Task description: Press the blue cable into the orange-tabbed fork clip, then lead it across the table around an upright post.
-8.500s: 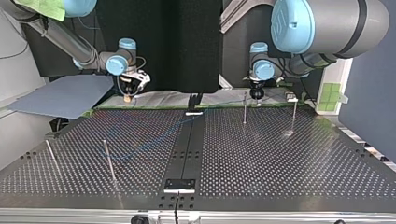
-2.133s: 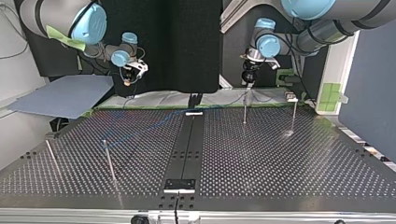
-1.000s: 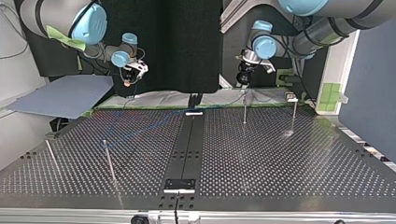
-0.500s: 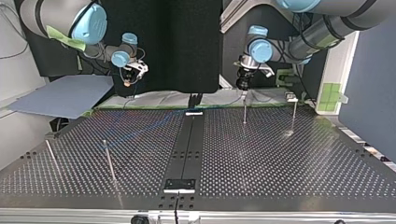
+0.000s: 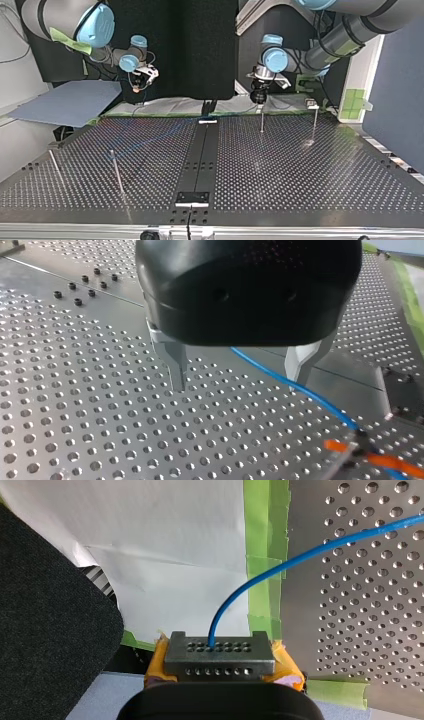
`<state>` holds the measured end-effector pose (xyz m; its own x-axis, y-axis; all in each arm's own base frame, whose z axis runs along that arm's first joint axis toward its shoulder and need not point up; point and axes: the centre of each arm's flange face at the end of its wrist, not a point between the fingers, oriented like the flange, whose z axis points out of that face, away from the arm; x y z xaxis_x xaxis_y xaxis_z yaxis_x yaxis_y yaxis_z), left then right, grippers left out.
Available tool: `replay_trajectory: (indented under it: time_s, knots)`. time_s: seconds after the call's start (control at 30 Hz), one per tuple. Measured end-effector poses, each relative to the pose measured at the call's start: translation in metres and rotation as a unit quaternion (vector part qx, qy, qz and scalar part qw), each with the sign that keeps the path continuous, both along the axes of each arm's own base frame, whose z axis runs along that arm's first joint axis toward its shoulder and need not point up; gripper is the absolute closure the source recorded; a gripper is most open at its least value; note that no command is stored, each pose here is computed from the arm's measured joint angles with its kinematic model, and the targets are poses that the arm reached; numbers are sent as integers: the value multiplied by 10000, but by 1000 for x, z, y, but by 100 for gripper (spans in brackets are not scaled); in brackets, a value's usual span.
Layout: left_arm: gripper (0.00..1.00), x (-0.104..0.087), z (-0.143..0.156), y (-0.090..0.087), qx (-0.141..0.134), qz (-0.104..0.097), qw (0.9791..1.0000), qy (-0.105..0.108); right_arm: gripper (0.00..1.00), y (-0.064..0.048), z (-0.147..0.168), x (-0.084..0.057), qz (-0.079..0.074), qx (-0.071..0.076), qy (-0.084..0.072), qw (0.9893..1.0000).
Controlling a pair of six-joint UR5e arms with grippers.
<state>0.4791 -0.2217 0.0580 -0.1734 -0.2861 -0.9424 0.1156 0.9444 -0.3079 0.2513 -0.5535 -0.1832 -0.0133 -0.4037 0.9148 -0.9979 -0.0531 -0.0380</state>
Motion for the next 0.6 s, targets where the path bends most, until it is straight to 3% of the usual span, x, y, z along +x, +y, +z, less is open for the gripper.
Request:
replay_trajectory:
  time_s: [0.6]
  knots:
    - [3,24,19,-17,-110,-107,9997,-180,100,0,0,0,0,0,0,10000]
